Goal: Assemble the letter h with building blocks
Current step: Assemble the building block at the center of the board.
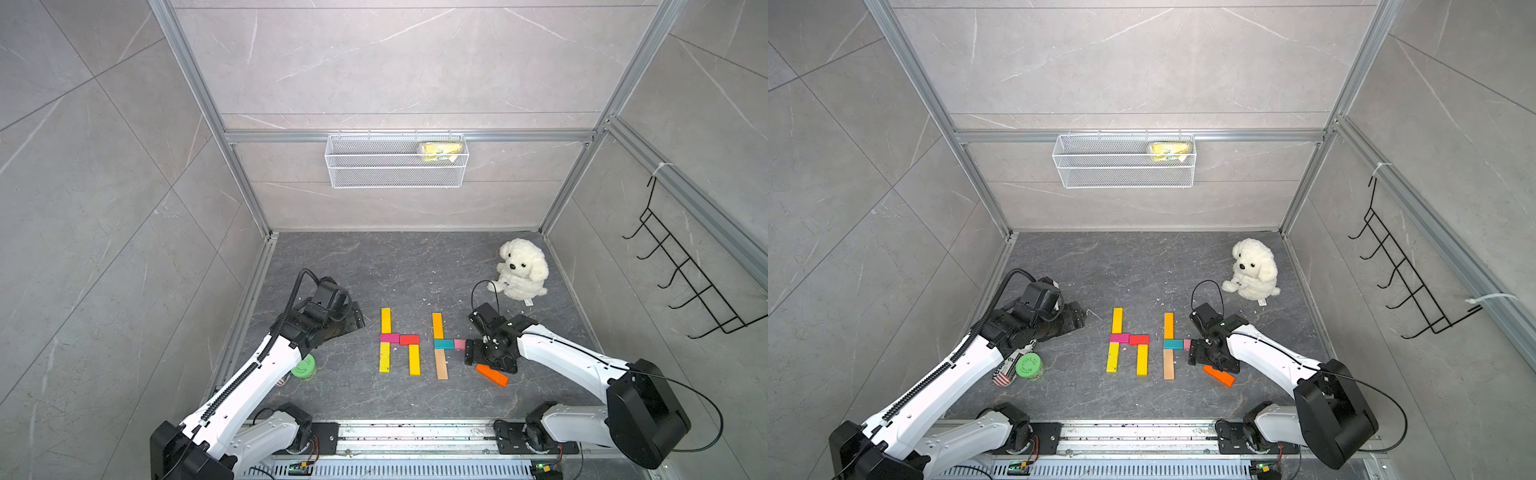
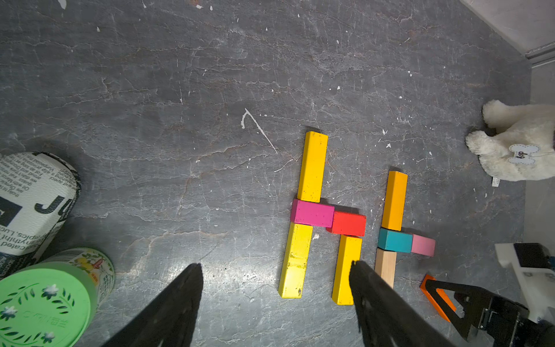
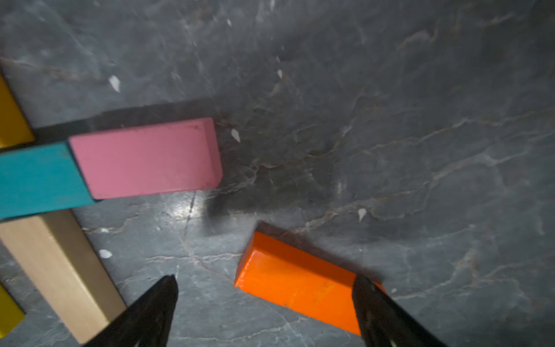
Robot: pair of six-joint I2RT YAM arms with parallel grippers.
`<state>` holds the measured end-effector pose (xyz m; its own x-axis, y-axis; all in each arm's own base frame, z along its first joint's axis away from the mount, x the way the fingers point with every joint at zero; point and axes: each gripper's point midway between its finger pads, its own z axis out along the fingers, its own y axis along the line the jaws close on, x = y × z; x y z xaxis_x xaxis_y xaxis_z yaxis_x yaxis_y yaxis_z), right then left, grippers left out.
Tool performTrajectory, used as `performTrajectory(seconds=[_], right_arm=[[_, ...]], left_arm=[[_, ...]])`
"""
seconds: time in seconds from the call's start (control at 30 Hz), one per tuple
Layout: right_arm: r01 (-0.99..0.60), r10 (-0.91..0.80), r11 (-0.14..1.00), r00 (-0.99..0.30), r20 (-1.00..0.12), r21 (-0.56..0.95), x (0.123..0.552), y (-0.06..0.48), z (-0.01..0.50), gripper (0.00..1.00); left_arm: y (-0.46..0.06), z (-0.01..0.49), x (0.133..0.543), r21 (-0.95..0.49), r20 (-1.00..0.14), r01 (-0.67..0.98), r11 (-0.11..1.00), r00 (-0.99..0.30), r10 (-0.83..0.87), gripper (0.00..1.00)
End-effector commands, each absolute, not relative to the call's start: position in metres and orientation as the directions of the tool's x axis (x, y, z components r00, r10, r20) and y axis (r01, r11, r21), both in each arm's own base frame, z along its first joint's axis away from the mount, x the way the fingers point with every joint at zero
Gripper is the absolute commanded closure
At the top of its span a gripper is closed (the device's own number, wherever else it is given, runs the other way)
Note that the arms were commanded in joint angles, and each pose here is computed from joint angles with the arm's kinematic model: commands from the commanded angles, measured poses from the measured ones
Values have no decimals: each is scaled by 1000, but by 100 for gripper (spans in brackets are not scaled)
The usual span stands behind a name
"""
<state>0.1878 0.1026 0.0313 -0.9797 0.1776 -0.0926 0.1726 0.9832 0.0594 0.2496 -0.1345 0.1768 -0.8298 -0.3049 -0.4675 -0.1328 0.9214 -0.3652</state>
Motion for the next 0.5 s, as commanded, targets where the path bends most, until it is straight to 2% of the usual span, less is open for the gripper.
performTrajectory(seconds=[0.0, 0.33, 0.47], right_arm=[[158, 169, 978, -983, -68, 136, 186, 112, 23, 9], [210, 213, 958, -977, 7, 196, 156, 114, 11, 19], [217, 217, 959, -976, 17, 182, 151, 114, 8, 34]], left_arm=[[-135, 192, 254, -378, -489, -118, 918, -816, -307, 19], [-139, 188, 256, -386, -482, -116, 915, -820, -308, 19], [-138, 186, 255, -384, -483, -117, 916, -820, -307, 19]])
